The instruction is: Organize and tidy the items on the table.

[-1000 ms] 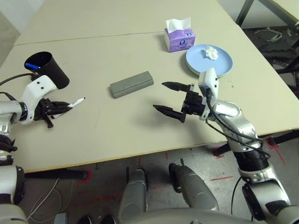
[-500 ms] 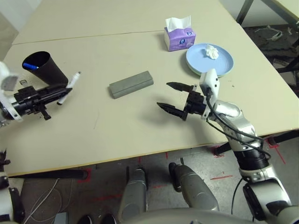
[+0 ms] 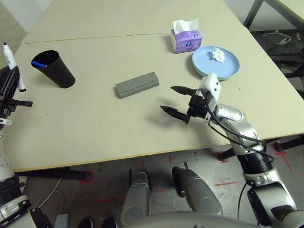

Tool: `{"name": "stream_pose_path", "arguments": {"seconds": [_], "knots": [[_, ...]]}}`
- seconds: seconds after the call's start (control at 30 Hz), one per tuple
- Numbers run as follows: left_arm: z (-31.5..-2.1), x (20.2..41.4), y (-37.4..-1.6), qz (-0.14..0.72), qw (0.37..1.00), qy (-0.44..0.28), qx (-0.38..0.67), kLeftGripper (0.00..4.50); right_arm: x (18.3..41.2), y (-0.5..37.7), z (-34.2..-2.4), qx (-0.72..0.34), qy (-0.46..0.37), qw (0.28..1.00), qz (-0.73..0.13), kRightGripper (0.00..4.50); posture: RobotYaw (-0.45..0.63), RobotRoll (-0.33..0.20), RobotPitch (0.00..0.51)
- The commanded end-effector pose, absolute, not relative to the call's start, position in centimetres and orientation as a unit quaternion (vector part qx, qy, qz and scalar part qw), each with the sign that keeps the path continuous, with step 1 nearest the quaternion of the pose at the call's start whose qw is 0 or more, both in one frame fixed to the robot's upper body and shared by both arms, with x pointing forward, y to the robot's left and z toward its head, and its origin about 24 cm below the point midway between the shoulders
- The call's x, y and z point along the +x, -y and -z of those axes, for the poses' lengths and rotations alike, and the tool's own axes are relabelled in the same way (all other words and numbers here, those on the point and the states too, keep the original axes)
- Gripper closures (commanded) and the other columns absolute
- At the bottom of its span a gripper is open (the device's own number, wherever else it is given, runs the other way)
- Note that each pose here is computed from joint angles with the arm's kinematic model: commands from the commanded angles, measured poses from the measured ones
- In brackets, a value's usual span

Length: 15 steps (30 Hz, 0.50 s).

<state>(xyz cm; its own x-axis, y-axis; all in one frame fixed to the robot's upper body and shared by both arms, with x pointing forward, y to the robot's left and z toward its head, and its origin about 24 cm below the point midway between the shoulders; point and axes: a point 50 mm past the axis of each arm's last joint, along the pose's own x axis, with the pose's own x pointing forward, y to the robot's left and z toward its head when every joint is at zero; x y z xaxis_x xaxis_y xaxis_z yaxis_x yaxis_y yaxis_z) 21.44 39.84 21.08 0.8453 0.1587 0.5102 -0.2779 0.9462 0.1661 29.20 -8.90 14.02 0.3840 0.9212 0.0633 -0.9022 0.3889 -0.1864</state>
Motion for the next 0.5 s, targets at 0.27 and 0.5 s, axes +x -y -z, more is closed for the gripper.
{"name": "stream_pose_path", "arguments": {"seconds": [0.27, 0.5], "knots": [[-24.7, 27.3, -41.4, -0.150, 0.944, 0.249, 0.155, 4.19, 28.7, 8.4, -13.6, -0.067, 0.074, 0.825, -0.557, 0.00, -0.13, 0.000, 0.230], [-26.1, 29.9, -40.7, -0.132, 0.947, 0.250, 0.154, 4.19, 28.5, 8.8, -13.5, -0.074, 0.074, 0.830, -0.547, 0.00, -0.17, 0.000, 0.236]]}}
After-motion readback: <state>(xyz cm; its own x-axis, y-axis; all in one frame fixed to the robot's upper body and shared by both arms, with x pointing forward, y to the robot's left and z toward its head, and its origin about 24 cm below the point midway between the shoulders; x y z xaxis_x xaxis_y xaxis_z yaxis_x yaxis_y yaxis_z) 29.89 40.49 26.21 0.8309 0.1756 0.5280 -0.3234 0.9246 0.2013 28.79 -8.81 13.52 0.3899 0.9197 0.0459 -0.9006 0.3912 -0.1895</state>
